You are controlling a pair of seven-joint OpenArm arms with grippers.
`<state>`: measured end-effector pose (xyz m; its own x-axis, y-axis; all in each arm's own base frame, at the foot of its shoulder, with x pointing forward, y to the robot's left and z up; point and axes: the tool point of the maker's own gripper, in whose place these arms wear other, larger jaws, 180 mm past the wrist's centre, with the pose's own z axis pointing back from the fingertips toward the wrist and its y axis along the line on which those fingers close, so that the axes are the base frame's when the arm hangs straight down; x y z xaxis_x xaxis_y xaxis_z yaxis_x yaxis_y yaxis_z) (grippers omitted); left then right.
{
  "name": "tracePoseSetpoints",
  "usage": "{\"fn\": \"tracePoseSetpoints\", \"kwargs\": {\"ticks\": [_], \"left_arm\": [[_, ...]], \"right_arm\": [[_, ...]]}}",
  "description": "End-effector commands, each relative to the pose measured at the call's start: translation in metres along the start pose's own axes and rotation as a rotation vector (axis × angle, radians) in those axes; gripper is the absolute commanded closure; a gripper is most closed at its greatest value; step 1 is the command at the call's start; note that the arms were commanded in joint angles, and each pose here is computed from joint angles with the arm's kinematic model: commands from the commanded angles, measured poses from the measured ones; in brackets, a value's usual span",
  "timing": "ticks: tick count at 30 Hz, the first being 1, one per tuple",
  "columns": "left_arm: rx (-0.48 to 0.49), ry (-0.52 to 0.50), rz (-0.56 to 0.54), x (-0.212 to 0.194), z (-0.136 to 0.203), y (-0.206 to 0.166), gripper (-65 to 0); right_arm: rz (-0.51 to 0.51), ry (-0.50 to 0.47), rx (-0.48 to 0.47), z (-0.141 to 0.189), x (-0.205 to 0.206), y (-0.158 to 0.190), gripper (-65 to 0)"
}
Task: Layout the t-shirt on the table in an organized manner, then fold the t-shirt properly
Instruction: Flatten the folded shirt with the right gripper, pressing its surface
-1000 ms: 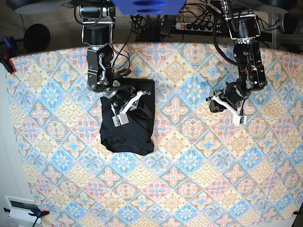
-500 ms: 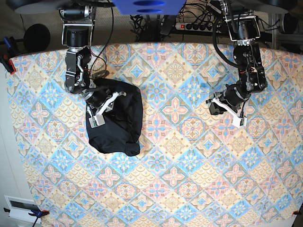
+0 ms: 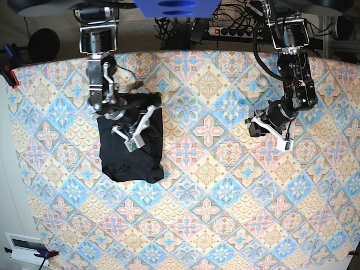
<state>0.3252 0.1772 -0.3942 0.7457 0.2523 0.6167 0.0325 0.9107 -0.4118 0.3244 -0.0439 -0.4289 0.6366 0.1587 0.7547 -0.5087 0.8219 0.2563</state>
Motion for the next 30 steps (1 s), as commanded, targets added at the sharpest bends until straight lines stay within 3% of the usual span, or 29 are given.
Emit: {"fn": "tracePoseSetpoints", "kwargs": {"ticks": [1,9,16,22,30], "left_arm": [[-0.012,-0.049,-0.016,0.018,0.004,-0.004,-10.5],[-0.012,-0.049,-0.016,0.018,0.004,-0.004,-10.5],[-0.012,-0.049,-0.016,0.018,0.004,-0.004,-10.5],[-0.012,-0.049,-0.016,0.018,0.004,-0.004,-10.5],[-0.011,-0.045,-0.014,0.015,0.004,-0.003,-10.5]], "right_arm": [[0.020,0.033,-0.002,0.000,-0.004,0.000,0.0],[-0.010,0.050,0.024,0.001,-0.024,0.019,0.0],[0.119,-0.114,-0.007,0.035,0.038,0.033,0.0],[0.151,-0.118,-0.024,0.044,0.051,0.033,0.0],[0.169,-0.148,-0.035,0.028,0.085,0.013,0.0]]}}
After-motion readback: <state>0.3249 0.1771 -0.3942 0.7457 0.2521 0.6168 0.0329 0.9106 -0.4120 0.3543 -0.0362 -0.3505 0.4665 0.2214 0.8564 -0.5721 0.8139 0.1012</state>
